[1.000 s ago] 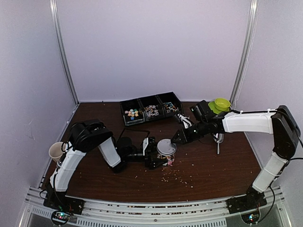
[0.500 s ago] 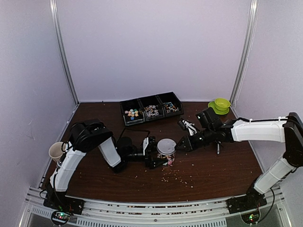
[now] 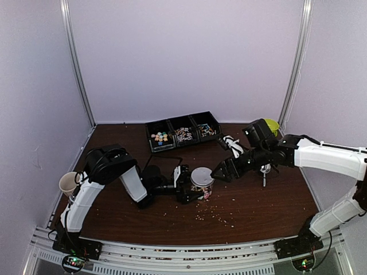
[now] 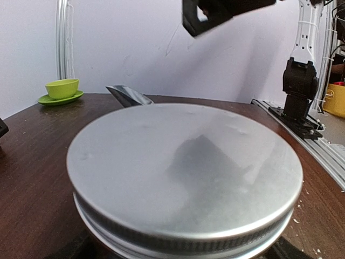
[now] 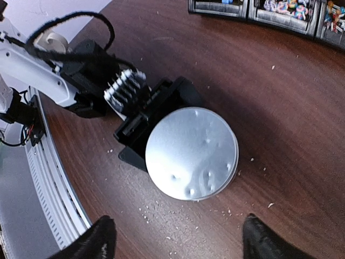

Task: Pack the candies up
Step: Screw the box lid onto the packing box.

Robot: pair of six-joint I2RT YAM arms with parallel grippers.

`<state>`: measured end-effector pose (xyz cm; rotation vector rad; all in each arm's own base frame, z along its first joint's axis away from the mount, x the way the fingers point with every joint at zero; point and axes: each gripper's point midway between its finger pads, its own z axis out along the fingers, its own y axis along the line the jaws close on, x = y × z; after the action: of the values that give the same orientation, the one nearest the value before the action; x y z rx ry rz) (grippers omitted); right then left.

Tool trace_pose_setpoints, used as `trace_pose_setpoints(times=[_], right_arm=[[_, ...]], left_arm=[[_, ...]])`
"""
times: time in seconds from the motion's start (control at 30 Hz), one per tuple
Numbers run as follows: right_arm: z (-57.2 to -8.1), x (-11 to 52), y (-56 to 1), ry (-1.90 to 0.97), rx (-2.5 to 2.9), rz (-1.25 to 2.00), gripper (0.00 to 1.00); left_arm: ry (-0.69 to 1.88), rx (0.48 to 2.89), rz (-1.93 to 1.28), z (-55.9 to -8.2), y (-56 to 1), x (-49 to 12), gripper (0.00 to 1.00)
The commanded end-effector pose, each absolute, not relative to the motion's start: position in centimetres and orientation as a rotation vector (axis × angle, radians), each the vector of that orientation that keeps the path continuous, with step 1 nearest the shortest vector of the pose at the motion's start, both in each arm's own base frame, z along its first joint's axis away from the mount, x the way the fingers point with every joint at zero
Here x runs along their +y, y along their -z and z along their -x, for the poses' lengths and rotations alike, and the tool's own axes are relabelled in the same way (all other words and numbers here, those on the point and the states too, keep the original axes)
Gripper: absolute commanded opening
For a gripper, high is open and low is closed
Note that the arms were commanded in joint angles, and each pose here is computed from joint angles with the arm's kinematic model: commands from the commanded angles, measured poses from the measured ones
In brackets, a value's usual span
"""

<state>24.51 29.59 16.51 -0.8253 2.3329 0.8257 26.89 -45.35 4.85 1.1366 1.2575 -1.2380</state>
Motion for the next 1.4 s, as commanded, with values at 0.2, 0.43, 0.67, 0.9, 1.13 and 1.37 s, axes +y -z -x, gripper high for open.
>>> trace_pose_setpoints(times=[0.2, 0.43, 0.67, 0.9, 1.13, 1.37], right_arm=[[-25.8, 30.4, -19.7, -0.572, 1.916, 1.280, 1.00], [-26.5, 31.3, -18.2, -0.468, 1.789, 1.494, 1.00], [-26.6, 32.7, -15.2, -0.491, 1.755, 1.661, 1.00], [-27.2, 33.9, -14.3, -0.527, 1.741, 1.727, 1.00], [-27.9, 34.7, -13.9, -0.561, 1.767, 1.723, 1.00], [-27.6, 34.9, -13.5, -0.618, 1.788, 1.732, 1.00]], left_arm=[[1.305, 1.492, -1.216, -24.9, 2.7, -44.2, 0.83], [1.304, 1.489, -1.221, -24.8, 2.7, -44.1, 0.83], [1.312, 1.486, -1.222, -24.8, 2.7, -44.2, 0.83], [1.314, 1.489, -1.223, -24.7, 2.8, -44.2, 0.82], [1.311, 1.490, -1.225, -24.7, 2.8, -44.1, 0.82], [1.311, 1.491, -1.225, -24.7, 2.8, -44.2, 0.81]])
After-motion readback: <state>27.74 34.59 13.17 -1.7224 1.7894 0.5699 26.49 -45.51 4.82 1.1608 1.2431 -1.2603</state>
